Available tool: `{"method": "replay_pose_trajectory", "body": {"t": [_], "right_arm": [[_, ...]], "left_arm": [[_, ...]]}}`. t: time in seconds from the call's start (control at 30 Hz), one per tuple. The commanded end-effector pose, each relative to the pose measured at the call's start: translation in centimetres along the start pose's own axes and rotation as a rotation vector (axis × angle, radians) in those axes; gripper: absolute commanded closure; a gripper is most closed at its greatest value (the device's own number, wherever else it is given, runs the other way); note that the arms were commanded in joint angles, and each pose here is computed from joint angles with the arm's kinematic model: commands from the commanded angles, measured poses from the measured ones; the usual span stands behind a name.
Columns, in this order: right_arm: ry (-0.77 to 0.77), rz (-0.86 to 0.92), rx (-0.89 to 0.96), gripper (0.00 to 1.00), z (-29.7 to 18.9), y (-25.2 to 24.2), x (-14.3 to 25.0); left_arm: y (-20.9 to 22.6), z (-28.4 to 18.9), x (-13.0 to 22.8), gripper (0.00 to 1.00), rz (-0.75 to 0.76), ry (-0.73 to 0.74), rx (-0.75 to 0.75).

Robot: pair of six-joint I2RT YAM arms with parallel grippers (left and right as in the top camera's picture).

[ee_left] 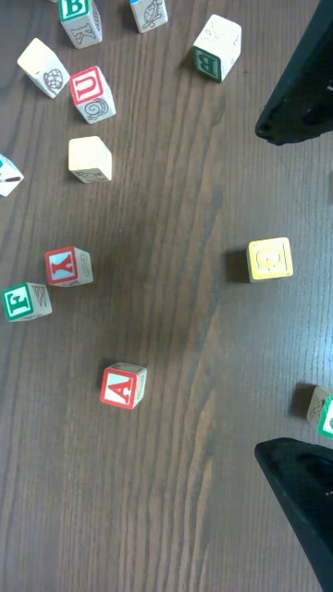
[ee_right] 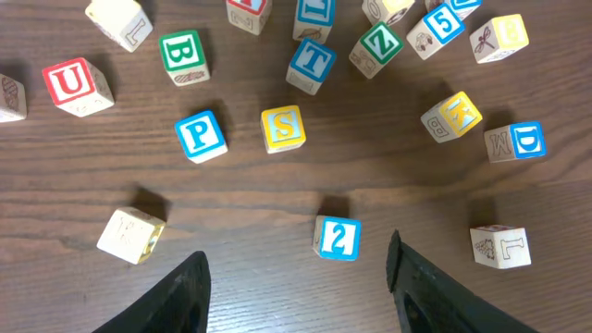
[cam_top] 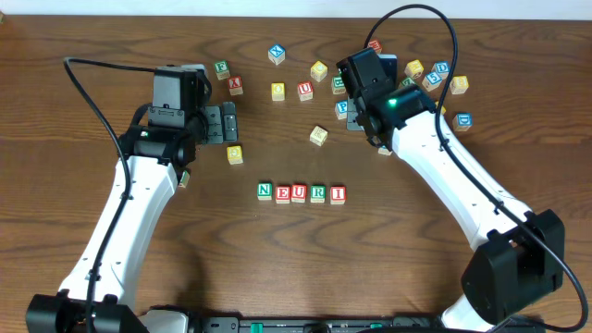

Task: Spell out NEURIPS
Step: 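Move the right gripper up over the scattered blocks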

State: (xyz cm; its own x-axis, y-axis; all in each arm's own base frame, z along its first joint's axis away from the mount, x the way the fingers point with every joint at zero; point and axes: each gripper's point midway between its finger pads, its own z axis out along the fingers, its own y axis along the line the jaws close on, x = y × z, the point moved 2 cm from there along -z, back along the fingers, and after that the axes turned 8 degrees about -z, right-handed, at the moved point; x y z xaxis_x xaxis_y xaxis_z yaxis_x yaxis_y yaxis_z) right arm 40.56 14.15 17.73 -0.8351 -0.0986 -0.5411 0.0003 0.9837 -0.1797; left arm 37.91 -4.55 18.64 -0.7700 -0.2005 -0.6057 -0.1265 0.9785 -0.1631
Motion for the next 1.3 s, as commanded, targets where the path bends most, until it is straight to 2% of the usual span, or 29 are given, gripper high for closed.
{"method": "replay_pose_trajectory", "body": {"t": [0.0, 0.2, 0.4, 0.57, 0.77, 0.97, 1.27], "right_arm": [[-0.046, 0.017, -0.008, 0.43, -0.8, -0.6, -1.5], [-0.097, -0.074, -0.175, 0.44, -1.0, 1.7, -3.0], [-0.158, -0.158, -0.228, 0.44, -1.1, 2.2, -4.4], [-0.176, -0.15, -0.265, 0.45, -0.5, 1.2, -5.3], [-0.094, -0.151, -0.358, 0.41, 2.8, 0.4, -5.0], [0.027, -0.259, -0.344, 0.34, 5.6, 1.8, -5.3], [0.103, -0.3, -0.341, 0.27, 8.0, 2.7, -5.7]], "left_arm": [[-0.1, -1.0, -1.2, 0.0, 0.005, -0.041, 0.005], [-0.1, -1.0, -1.2, 0.0, 0.005, -0.041, 0.005], [-0.1, -1.0, -1.2, 0.0, 0.005, -0.041, 0.005], [-0.1, -1.0, -1.2, 0.0, 0.005, -0.041, 0.005], [-0.1, -1.0, -1.2, 0.0, 0.005, -0.041, 0.005], [-0.1, -1.0, -1.2, 0.0, 0.005, -0.041, 0.005], [-0.1, -1.0, -1.2, 0.0, 0.005, -0.041, 0.005]]}}
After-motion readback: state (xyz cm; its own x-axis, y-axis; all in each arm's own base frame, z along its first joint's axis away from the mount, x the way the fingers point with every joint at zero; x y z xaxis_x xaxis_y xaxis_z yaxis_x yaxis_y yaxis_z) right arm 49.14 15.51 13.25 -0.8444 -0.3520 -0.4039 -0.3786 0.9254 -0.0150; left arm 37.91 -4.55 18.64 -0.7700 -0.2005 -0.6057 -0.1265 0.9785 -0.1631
